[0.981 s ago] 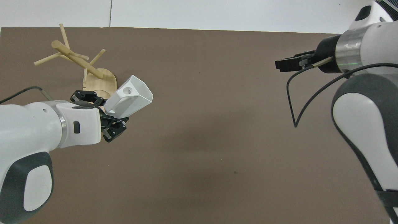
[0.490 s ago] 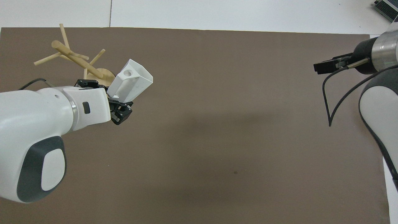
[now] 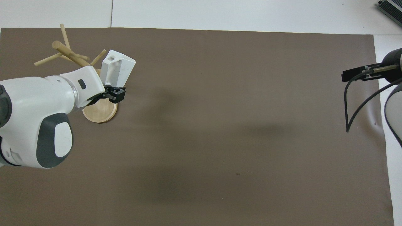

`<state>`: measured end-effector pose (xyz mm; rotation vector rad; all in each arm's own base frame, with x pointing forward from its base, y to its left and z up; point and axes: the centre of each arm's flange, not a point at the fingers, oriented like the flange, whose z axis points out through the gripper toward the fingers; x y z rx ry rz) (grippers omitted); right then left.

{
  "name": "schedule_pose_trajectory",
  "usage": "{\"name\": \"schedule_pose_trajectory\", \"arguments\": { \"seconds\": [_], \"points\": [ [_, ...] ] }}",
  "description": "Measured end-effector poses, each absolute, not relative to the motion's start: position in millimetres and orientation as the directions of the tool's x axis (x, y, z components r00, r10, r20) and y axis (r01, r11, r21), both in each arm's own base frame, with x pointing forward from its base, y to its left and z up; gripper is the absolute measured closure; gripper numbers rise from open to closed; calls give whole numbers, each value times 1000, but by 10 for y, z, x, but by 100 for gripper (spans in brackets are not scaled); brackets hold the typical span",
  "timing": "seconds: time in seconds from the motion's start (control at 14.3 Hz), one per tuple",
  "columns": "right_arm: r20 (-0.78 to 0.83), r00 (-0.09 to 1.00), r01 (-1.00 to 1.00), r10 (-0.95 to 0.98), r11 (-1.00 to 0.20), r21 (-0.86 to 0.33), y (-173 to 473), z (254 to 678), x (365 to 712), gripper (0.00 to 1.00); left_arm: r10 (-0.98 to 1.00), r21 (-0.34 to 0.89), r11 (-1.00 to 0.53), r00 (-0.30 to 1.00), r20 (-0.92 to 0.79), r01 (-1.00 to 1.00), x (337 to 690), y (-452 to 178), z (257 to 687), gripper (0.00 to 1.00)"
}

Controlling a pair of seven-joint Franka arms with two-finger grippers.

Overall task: Hang cup on rack
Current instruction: 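Lower the cup onto a peg of the wooden mug tree with the left gripper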

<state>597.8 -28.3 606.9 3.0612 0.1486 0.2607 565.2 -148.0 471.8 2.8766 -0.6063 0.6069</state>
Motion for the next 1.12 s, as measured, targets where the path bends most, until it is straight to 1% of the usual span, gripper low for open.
{"name": "schedule_pose_trajectory", "arguments": {
  "seconds": [0.28,0.56,0.77,1.12],
  "points": [
    [151,987,42,53,-996,75,-548,6205,5831,0,-286,83,-934,865,412,-348,5714,-1289,4677,33],
    [120,992,18,27,-997,71,-672,6304,5682,0,-181,171,-947,892,415,-271,5747,-1131,4674,33],
    [96,995,15,22,-998,67,-686,6315,5627,0,-113,231,-948,908,403,-221,5772,-1052,4610,33],
    [74,997,19,19,-1000,7,-605,6283,5606,0,4,292,-950,927,375,-114,5823,-994,4494,33]
  ]
}}
